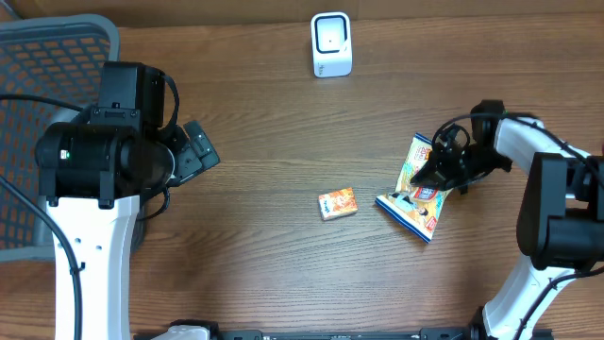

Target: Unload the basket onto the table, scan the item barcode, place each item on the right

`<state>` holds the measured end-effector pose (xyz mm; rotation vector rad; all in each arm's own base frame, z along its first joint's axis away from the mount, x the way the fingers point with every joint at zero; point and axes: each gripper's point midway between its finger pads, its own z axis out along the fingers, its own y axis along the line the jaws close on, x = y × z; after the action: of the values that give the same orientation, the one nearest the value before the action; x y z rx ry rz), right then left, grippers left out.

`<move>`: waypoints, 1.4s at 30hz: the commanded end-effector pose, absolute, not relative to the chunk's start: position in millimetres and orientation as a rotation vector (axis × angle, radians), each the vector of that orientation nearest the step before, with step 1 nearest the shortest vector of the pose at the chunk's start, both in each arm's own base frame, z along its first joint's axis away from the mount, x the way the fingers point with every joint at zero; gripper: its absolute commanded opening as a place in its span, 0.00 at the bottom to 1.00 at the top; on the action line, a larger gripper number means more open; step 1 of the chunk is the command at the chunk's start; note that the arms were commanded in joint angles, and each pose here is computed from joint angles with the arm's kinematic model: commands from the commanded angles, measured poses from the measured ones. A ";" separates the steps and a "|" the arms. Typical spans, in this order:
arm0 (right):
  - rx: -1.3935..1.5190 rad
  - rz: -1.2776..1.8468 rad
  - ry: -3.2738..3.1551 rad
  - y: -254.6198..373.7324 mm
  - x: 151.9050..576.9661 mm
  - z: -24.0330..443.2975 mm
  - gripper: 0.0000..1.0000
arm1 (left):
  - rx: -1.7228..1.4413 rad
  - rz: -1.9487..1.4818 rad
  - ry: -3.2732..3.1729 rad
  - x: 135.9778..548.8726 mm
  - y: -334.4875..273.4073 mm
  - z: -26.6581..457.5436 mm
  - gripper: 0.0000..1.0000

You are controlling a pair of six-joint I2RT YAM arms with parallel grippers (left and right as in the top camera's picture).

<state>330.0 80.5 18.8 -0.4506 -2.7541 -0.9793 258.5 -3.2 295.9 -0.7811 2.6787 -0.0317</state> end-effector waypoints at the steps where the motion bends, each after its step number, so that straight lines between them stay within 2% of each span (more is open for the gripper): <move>1: -0.373 -0.827 -2.942 56.8 358.8 58.9 0.04 | -0.818 -0.017 2.667 258.7 0.3 294.8 1.00; 4: -0.419 -0.685 -2.976 42.8 354.2 92.4 0.04 | -0.818 -0.017 2.667 258.7 0.3 294.8 0.99; 7: -0.570 -0.473 -2.938 24.1 338.0 92.1 0.04 | -0.818 -0.017 2.667 258.7 0.3 294.8 1.00; 13: -0.601 -0.369 -2.873 24.4 316.2 68.4 0.04 | -0.818 -0.017 2.667 258.7 0.3 294.8 1.00; 21: -0.647 -0.339 -2.866 43.6 296.6 8.1 0.04 | -0.818 -0.017 2.667 258.7 0.3 294.8 0.99; 25: -0.723 -0.220 -2.857 36.7 286.1 -7.9 0.04 | -0.818 -0.017 2.667 258.7 0.3 294.8 1.00; 30: -0.687 -0.214 -2.843 36.9 290.1 14.1 0.04 | -0.818 -0.017 2.667 258.7 0.3 294.8 1.00; 36: -0.528 -0.223 -2.869 40.8 305.8 77.3 0.04 | -0.818 -0.017 2.667 258.7 0.3 294.8 1.00; 38: -0.464 -0.219 -2.876 47.8 306.2 92.1 0.09 | -0.818 -0.017 2.667 258.7 0.3 294.8 1.00; 40: -0.406 -0.182 -2.885 56.4 304.1 100.0 0.19 | -0.818 -0.017 2.667 258.7 0.3 294.8 1.00; 42: -0.325 -0.119 -2.887 67.0 297.4 99.7 0.45 | -0.818 -0.017 2.667 258.7 0.3 294.8 0.99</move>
<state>301.1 53.1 94.2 -0.4728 -2.8471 -0.1909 258.5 -3.2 296.0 -0.7811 2.6784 -0.0319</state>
